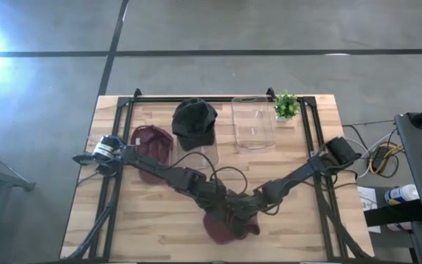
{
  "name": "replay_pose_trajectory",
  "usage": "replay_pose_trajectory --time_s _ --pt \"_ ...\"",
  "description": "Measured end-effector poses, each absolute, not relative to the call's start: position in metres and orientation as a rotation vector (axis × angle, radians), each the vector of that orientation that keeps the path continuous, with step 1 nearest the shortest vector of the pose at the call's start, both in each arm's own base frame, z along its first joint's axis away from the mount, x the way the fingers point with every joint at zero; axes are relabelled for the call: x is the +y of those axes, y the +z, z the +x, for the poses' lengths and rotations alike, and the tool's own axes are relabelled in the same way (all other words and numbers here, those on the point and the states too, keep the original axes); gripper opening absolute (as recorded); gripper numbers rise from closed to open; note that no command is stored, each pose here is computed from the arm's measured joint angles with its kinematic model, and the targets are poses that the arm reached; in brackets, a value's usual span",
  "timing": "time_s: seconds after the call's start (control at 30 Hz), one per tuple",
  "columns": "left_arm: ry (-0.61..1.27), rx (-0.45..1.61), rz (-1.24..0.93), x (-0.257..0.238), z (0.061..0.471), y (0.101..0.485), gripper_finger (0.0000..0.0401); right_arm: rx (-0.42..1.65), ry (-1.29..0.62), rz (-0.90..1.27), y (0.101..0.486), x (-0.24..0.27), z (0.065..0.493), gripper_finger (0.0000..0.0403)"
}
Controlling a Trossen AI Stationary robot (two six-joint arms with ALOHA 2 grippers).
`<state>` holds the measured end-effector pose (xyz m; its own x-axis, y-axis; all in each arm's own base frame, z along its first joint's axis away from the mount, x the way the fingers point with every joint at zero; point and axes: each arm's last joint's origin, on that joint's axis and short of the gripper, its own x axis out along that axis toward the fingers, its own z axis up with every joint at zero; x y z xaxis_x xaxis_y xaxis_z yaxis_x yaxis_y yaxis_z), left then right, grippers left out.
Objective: Pick & Place hat
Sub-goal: Put the bottom red cap into the right transparent bin
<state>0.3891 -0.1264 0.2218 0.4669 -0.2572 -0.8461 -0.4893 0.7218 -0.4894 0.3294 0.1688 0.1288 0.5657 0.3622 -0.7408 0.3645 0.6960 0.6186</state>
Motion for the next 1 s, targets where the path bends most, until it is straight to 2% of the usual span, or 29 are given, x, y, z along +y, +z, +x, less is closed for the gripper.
replay_pose_trajectory --time_s 0.3,0.47,0.73,1.0 --pt "0.178 1.100 -0.824 -0.122 0.387 0.209 0.0009 1.028 0.090 0.855 0.142 0.170 0.327 0.0064" --pt "0.197 1.080 -0.817 -0.121 0.388 0.209 0.0009 1.003 0.112 0.839 0.159 0.167 0.326 0.0095" --pt "0.217 1.059 -0.815 -0.120 0.389 0.209 0.0009 1.017 0.085 0.661 0.179 0.156 0.322 0.0152" --pt "0.218 1.050 -0.828 -0.120 0.389 0.210 0.0009 0.943 0.156 0.567 0.201 0.155 0.318 0.0168"
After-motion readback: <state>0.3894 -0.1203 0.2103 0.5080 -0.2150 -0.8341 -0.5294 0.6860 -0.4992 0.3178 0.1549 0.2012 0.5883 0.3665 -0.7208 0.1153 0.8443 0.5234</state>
